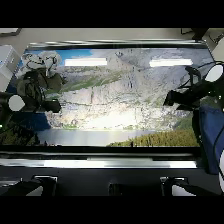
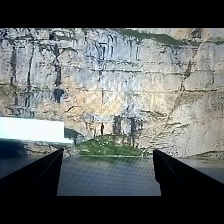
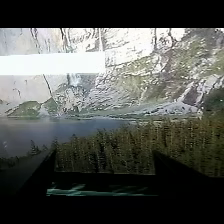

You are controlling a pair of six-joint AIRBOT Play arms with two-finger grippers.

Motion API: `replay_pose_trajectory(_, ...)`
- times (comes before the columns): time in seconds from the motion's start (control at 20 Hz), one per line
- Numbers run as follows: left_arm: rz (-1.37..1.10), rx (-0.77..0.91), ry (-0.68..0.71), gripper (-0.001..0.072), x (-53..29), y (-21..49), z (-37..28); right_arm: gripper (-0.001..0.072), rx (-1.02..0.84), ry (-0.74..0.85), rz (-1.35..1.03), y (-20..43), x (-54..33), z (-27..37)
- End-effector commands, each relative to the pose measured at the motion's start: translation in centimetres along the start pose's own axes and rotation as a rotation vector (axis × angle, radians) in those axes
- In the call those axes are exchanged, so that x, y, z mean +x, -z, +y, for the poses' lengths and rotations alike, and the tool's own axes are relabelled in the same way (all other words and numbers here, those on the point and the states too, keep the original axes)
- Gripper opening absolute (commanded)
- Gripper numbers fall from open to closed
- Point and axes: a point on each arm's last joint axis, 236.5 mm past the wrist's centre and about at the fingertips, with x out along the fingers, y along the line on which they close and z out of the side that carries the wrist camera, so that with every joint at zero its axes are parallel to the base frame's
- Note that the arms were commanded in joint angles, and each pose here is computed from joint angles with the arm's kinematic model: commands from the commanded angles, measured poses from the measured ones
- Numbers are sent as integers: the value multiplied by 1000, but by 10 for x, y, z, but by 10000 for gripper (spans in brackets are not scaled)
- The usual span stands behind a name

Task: Fold the clothes and pants, and hang the long-sleeved shirts on hangers.

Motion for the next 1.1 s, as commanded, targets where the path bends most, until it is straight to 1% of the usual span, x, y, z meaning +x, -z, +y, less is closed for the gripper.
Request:
replay_pose_trajectory(0.0, 0, 1, 0, 602, 0, 0, 0, 706, -1, 0, 1, 0, 0, 0)
replay_pose_trajectory(0.65, 0, 1, 0, 602, 0, 0, 0, 706, -1, -1, -2, 0, 0, 1)
replay_pose_trajectory(0.75, -13, -7, 3, 602, 0, -3, -1, 707, 4, -7, -51, -12, 0, 2)
replay_pose_trajectory(0.9, -107, -7, 21, 602, -1, -25, -5, 707, -3, 35, -106, -25, -1, -8)
replay_pose_trajectory(1.0, -223, -8, 45, 603, -6, -52, -11, 708, -9, 54, -127, -30, -2, -12)
replay_pose_trajectory(1.05, -330, 0, 51, 611, -12, -77, -11, 707, -9, 54, -132, -31, -2, -12)
